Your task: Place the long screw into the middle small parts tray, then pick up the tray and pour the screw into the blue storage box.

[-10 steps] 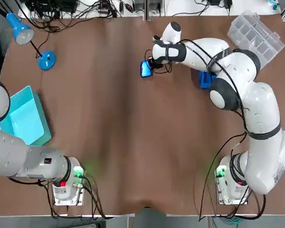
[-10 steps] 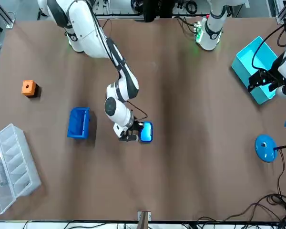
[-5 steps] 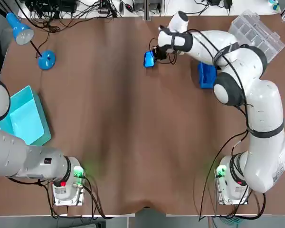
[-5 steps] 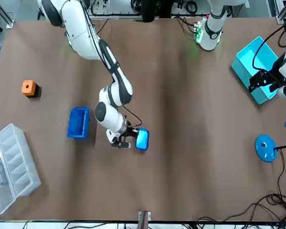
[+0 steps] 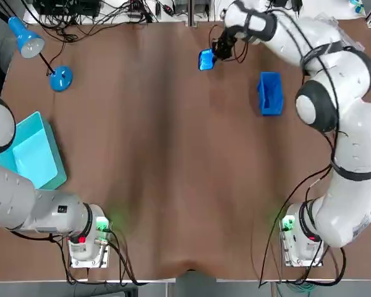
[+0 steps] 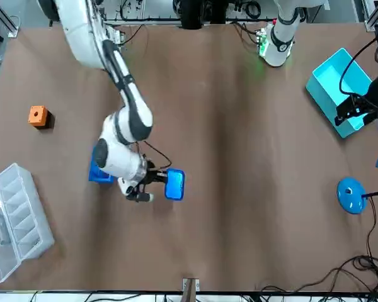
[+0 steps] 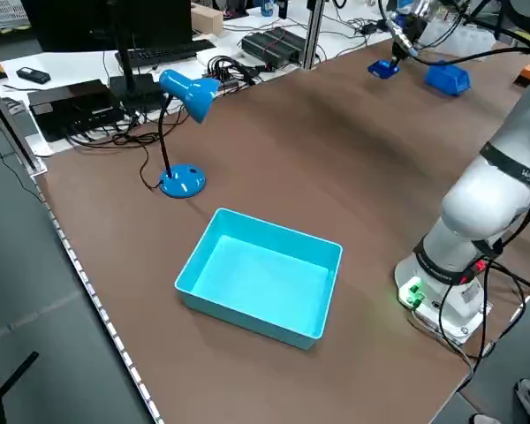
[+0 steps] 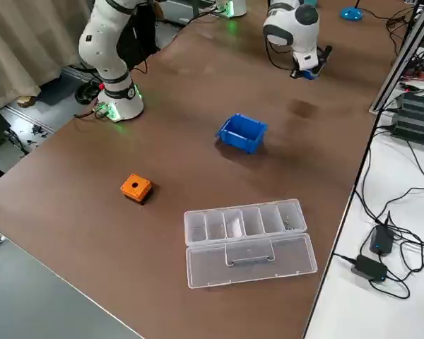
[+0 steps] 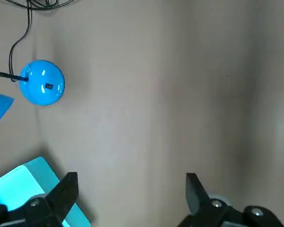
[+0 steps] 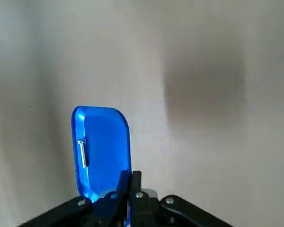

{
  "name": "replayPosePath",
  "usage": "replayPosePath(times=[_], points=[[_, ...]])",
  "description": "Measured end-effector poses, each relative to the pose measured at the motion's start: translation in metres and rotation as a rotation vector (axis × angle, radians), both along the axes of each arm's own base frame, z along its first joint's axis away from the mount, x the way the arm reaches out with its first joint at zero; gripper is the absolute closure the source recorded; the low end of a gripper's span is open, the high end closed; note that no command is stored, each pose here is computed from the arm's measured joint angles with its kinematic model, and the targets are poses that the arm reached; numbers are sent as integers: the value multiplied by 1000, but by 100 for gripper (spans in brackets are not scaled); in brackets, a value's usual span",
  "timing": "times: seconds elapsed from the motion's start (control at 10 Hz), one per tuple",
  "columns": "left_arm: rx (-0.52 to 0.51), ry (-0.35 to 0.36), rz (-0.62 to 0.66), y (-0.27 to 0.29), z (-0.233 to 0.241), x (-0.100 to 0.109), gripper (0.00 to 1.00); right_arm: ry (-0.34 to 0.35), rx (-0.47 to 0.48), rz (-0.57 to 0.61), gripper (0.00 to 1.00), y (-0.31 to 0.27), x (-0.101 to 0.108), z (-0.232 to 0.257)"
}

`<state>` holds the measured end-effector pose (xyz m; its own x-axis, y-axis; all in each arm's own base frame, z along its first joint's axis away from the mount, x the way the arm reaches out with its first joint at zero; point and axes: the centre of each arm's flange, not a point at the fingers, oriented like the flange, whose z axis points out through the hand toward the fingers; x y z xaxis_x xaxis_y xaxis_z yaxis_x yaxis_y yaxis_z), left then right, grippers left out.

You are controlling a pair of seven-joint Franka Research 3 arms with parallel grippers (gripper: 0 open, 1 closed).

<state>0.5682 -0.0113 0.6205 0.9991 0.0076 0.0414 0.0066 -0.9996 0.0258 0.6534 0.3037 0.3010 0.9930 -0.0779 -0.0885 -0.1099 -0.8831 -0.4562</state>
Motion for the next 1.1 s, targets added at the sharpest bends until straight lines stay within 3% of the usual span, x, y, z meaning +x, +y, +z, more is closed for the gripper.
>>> replayPosePath(times=[0.3, 0.7, 1.1], points=[[-1, 7, -16, -9, 1, -1, 0, 27, 25, 79, 96, -102, 15, 6], [0, 17, -23, -13, -1, -1, 0, 96, 74, 151, 96, -203, 12, 21], [0, 18, -24, -14, -2, 0, 0, 128, 0, 260, 96, -302, 1, 22]])
